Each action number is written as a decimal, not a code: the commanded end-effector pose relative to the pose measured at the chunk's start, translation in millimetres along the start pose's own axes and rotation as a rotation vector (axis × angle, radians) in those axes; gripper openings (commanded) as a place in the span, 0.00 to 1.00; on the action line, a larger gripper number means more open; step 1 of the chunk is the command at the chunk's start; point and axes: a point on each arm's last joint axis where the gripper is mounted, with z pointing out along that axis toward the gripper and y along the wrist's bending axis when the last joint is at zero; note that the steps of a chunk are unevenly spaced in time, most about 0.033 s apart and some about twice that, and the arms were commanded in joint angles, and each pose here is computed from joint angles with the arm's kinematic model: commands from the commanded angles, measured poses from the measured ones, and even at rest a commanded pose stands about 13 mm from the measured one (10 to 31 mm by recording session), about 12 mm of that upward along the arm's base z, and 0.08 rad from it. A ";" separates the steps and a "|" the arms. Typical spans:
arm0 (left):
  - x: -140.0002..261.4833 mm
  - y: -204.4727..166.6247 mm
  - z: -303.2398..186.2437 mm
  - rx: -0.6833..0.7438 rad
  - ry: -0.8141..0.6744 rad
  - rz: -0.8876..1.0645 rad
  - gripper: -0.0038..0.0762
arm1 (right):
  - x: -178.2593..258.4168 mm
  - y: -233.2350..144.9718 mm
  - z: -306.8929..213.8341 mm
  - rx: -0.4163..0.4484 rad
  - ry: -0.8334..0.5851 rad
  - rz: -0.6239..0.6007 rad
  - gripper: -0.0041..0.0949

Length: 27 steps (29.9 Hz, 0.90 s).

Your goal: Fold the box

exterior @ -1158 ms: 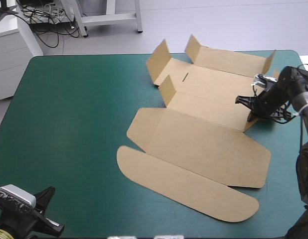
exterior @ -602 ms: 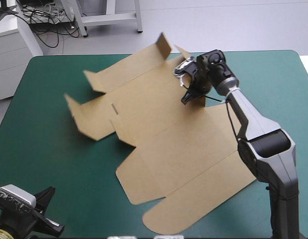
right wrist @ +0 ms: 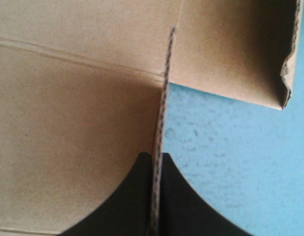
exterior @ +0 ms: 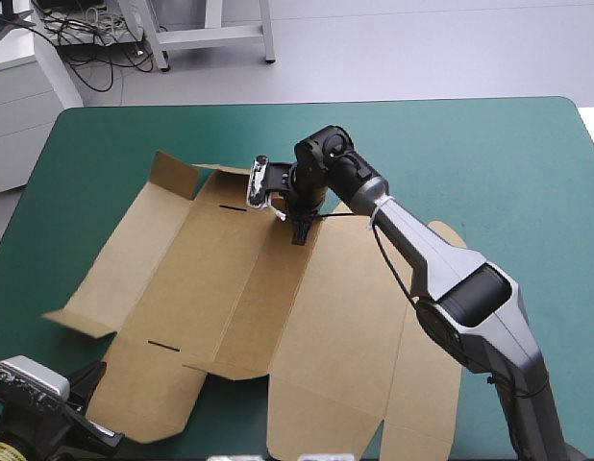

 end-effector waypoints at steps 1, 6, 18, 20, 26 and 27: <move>-11.7 1.1 -3.1 -0.001 -0.073 0.003 0.04 | -12.9 -2.0 -41.7 0.051 -0.131 -0.062 0.04; -11.7 1.1 -3.1 -0.001 -0.073 0.003 0.04 | -19.4 3.6 -42.7 -0.001 -0.205 -0.125 0.04; -11.7 1.1 -3.1 -0.001 -0.073 0.003 0.04 | -15.4 0.1 -41.1 0.025 -0.166 -0.085 0.04; -11.7 1.1 -3.1 -0.001 -0.073 0.003 0.04 | -12.8 -2.7 -40.8 0.054 -0.136 -0.065 0.04; -11.7 1.1 -3.1 -0.001 -0.073 0.003 0.04 | -14.6 -7.6 -41.5 0.107 -0.157 -0.041 0.04; -11.7 1.1 -3.1 -0.001 -0.073 0.003 0.04 | -15.5 -8.7 -41.7 0.119 -0.166 -0.040 0.04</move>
